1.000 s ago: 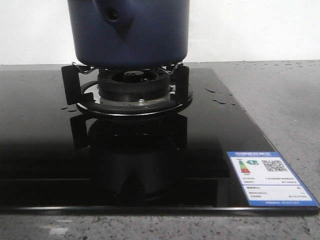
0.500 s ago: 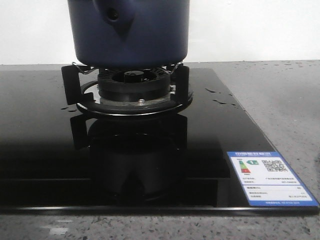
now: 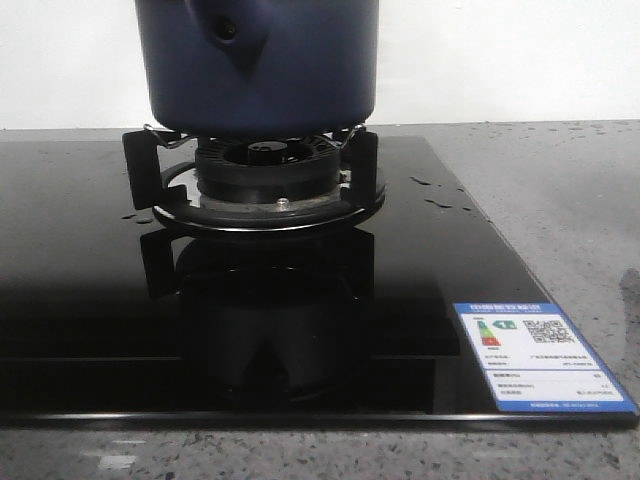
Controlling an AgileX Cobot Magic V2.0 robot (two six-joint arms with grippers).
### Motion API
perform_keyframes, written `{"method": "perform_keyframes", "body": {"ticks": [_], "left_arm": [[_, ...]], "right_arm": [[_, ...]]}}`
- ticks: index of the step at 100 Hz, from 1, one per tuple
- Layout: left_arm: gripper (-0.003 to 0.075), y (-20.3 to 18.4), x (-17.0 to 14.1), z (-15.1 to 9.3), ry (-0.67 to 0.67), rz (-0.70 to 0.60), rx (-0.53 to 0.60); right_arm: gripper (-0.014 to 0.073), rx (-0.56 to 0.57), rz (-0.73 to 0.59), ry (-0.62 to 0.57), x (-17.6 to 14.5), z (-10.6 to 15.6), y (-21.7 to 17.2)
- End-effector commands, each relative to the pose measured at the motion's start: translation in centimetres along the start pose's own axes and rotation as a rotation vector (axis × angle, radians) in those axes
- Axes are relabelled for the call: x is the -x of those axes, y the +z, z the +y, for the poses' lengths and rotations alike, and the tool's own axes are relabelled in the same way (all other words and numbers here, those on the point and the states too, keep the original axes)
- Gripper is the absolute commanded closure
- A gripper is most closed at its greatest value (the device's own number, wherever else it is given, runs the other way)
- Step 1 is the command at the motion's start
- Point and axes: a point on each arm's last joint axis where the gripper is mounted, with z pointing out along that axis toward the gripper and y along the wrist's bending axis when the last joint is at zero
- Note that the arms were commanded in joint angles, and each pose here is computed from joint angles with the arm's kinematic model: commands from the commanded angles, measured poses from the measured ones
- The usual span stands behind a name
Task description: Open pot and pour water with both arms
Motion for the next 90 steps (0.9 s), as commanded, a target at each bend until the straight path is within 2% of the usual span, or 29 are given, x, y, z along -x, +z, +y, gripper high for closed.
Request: {"method": "perform_keyframes", "body": {"ticks": [1, 13, 24, 34, 61, 90], "left_arm": [[0.0444, -0.4, 2.5, -0.9, -0.01, -0.116, -0.007], [0.0444, -0.4, 2.5, -0.9, -0.01, -0.116, -0.01], [0.0444, -0.4, 2.5, -1.0, -0.01, -0.117, -0.014], [0.0444, -0.4, 2.5, -1.0, -0.01, -0.117, -0.014], [0.0444, -0.4, 2.5, -1.0, -0.01, -0.117, -0.014], [0.0444, -0.4, 2.5, -1.0, -0.01, -0.117, -0.016]], "right_arm": [[0.015, -0.01, -0.117, -0.022, 2.0, 0.0, 0.0], [0.03, 0.004, -0.084, -0.022, 1.7, 0.1, 0.0], [0.0368, 0.007, -0.077, -0.023, 1.6, 0.2, 0.0], [0.038, 0.013, -0.104, -0.046, 1.9, 0.2, -0.2], [0.038, 0.046, -0.329, -0.165, 4.7, 0.5, -2.8], [0.038, 0.144, -0.44, -0.213, 8.5, 2.3, -4.1]]}}
